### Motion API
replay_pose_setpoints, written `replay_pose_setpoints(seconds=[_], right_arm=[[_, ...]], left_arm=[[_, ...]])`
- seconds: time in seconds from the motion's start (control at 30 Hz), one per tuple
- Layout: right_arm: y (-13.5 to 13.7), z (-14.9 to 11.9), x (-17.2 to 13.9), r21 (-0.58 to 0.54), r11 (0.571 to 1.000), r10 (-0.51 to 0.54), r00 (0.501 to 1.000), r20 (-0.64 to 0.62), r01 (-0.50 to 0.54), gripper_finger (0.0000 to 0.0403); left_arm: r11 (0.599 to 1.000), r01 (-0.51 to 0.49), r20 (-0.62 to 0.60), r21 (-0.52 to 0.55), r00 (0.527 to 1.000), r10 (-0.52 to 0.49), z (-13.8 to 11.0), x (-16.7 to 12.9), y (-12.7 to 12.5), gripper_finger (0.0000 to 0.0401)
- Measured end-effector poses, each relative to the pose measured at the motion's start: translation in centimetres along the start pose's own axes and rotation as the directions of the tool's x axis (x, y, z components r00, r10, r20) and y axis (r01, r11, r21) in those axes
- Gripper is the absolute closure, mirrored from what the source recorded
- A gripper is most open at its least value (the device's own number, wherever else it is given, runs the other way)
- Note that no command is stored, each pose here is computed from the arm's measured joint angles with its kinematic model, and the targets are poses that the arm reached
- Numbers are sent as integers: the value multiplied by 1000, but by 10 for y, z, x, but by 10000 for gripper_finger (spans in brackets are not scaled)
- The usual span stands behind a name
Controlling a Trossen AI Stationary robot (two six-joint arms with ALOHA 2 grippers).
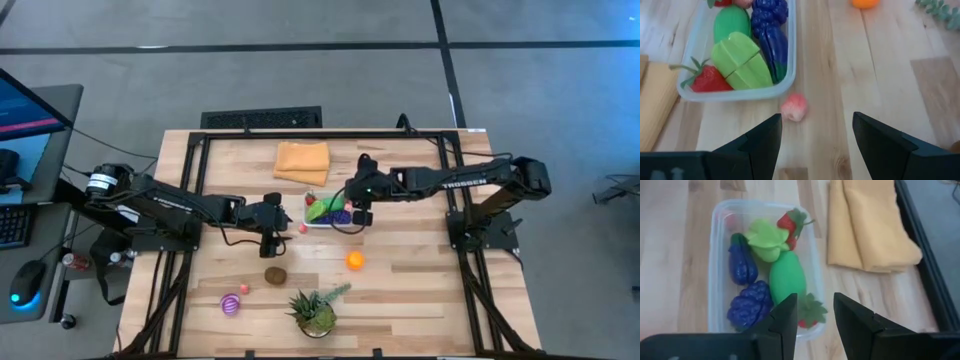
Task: Pick and placing Produce into tupperware
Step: Put the top pink peach into the transparent container
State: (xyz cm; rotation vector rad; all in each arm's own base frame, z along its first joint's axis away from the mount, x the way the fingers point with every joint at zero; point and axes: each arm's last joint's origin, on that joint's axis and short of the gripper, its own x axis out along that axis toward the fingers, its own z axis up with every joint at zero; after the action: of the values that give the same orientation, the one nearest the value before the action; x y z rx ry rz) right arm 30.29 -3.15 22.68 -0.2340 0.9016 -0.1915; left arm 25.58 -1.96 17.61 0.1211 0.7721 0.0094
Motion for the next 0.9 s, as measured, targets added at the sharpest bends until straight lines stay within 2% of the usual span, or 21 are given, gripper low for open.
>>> replay_pose_setpoints(seconds=[0.17,0.33,0.67,0.77,0.9], right_arm=[[13,-2,-3,-14,999,35,999,-32,-36,284],[26,-3,-6,-53,996,63,996,-57,-66,284],[26,-7,-4,-88,994,60,997,-47,-64,284],[24,-20,-5,-75,996,49,999,-5,-49,284],[19,-46,-13,-5,1000,18,996,85,-18,284]], left_arm=[[1000,10,-81,27,997,-8,-7,-7,-6,165],[998,-58,-122,-10,991,56,-11,-30,-11,165],[996,-91,62,-25,994,93,-6,-86,-32,166],[991,-133,79,-34,988,135,-10,-98,-37,166],[982,-180,86,-52,979,184,-16,-108,-42,166]])
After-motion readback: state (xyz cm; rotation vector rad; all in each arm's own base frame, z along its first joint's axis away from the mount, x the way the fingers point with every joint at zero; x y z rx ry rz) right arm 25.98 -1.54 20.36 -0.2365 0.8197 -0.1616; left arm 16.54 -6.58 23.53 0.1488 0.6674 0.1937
